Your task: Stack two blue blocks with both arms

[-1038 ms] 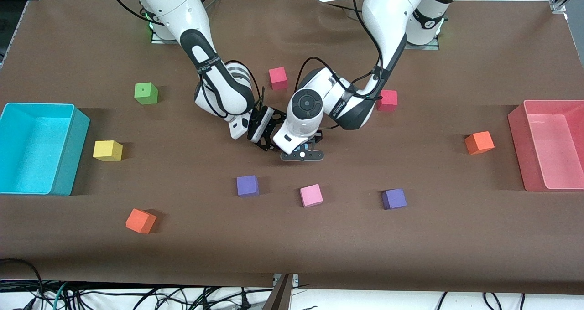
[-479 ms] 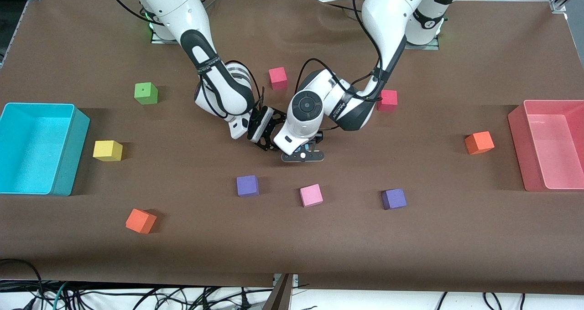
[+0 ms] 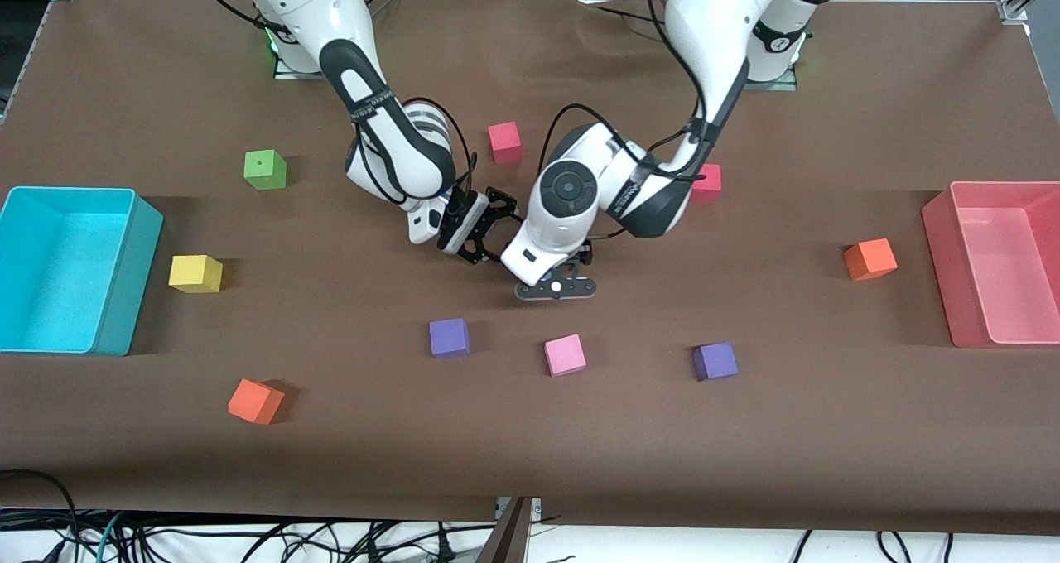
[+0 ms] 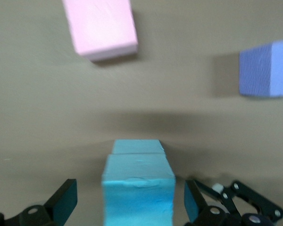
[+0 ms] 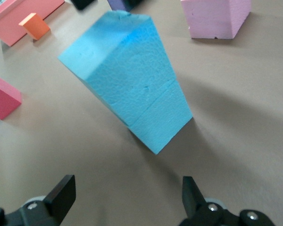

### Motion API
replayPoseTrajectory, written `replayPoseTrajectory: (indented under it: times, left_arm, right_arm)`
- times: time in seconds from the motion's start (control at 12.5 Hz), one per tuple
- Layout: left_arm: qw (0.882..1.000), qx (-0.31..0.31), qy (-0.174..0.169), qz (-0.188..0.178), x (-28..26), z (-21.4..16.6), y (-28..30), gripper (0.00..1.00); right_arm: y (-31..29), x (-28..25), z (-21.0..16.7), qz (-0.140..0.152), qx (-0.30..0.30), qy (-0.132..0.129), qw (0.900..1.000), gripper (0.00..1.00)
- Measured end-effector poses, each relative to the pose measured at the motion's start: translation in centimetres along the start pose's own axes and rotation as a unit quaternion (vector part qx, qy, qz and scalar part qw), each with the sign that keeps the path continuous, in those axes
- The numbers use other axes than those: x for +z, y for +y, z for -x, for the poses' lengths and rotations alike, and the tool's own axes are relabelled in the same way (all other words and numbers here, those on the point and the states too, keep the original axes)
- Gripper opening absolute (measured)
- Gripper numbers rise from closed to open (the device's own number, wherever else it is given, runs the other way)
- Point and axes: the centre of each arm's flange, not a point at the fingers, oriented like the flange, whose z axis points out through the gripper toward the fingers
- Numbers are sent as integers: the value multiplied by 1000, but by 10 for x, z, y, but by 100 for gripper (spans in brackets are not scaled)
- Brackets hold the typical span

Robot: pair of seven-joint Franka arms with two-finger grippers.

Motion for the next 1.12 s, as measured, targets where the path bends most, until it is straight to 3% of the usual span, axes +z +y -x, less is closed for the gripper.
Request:
replayPoseTrajectory:
  times: [0.32, 0.48, 0.64, 0.88, 1.12]
  left_arm:
    - [999, -30, 11, 24, -112, -38, -118, 100]
    - [1000, 6, -2, 12, -159, -30, -190, 100]
    - [999, 35, -14, 1, -204, -11, -256, 100]
    - [998, 52, -43, -18, -276, 23, -362, 100]
    - [996, 64, -30, -47, -316, 44, -415, 100]
  right_arm:
    - [-18, -30, -4, -6, 81, 5, 997, 100]
    - [-29, -45, -11, -19, 125, 13, 992, 100]
    - [-33, -55, -16, -53, 163, 12, 985, 100]
    - [-30, -80, -42, -111, 222, -31, 968, 100]
    - [-17, -121, -58, -127, 222, -97, 962, 100]
